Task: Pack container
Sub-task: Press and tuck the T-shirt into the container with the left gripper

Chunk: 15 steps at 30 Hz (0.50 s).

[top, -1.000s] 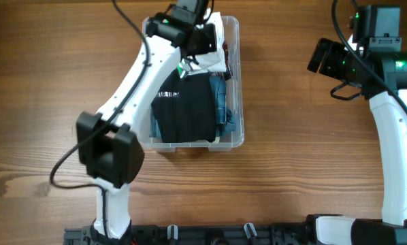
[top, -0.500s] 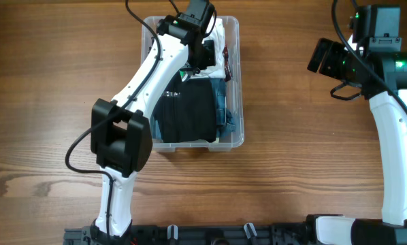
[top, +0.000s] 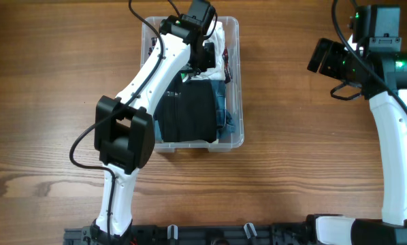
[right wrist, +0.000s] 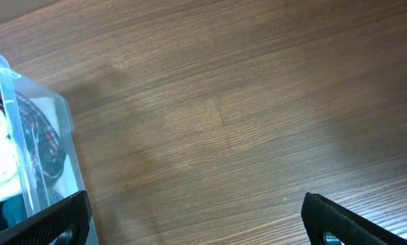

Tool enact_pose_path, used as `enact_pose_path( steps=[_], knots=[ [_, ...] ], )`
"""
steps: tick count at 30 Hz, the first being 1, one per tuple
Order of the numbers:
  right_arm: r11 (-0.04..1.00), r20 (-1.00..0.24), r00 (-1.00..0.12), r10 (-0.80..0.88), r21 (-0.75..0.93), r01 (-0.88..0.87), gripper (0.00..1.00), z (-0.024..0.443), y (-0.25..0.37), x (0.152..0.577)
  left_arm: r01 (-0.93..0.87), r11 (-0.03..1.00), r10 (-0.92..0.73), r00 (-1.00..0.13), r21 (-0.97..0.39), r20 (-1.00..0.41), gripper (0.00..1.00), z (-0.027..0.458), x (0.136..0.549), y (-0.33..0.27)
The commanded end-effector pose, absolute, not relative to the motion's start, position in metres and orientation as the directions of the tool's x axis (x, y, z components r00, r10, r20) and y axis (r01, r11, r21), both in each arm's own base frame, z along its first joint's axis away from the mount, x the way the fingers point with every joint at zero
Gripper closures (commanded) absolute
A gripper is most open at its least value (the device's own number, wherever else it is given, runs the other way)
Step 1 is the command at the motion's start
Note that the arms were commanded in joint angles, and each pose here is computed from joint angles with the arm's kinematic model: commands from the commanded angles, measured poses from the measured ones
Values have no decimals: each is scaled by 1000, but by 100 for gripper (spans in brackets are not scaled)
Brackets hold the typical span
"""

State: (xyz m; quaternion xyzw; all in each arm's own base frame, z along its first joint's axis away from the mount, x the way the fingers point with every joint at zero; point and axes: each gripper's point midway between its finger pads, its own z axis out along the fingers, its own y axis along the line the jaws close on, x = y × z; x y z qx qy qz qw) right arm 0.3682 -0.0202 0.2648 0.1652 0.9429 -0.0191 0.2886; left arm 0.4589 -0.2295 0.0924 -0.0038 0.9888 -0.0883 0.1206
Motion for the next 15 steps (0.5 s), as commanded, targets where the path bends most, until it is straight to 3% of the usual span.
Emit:
enact_pose_path(
  steps=[1, 8, 15],
  knots=[
    [945, -557, -777, 293, 45, 324, 0, 266, -23, 370, 12, 988, -19, -978, -151, -205, 96, 93, 445, -219],
    [945, -557, -777, 292, 45, 323, 0, 266, -23, 370, 63, 956, -88, -872, -288, -482, 96, 198, 473, -232],
    [945, -557, -777, 292, 45, 323, 0, 266, -23, 370, 63, 955, -131, -790, -291, -599, 96, 215, 504, -234]
  ],
)
